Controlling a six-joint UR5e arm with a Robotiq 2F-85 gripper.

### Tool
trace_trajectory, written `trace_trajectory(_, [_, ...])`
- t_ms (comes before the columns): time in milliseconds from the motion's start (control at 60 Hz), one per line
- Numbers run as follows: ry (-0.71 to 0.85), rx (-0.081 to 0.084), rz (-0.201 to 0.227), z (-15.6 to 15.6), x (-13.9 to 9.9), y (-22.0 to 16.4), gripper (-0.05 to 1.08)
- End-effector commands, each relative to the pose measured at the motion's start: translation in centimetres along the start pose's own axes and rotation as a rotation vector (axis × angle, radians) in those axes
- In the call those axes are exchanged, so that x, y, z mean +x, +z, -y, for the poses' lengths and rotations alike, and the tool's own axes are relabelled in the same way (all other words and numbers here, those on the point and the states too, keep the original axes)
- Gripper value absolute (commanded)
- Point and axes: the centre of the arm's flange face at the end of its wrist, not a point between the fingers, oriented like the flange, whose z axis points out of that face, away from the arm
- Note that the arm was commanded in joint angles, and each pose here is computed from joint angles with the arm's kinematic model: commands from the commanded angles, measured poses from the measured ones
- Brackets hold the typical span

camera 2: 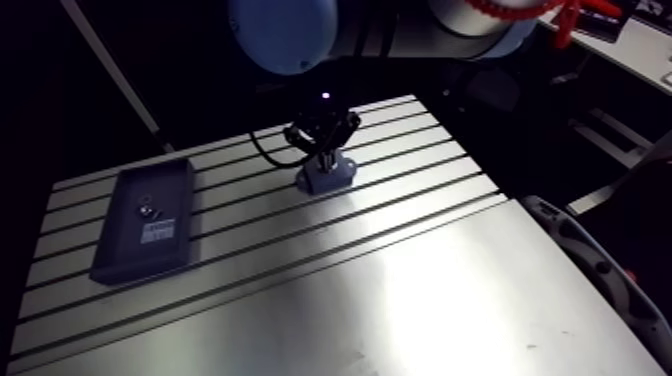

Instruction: Pick up the bearing and press it into the housing until flush.

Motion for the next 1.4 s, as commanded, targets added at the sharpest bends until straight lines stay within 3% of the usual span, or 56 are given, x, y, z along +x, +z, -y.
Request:
trace_trajectory(17, [0.001,0.001,0.004,0.0,0.0,0.2,1.07])
trace_trajectory(833, [-0.004,0.001,0.002,0.0,0.1,0.1,1.07])
trace_trajectory(1400, [-0.005,-0.015,-0.045,0.2,-0.1,-3.0,1.07])
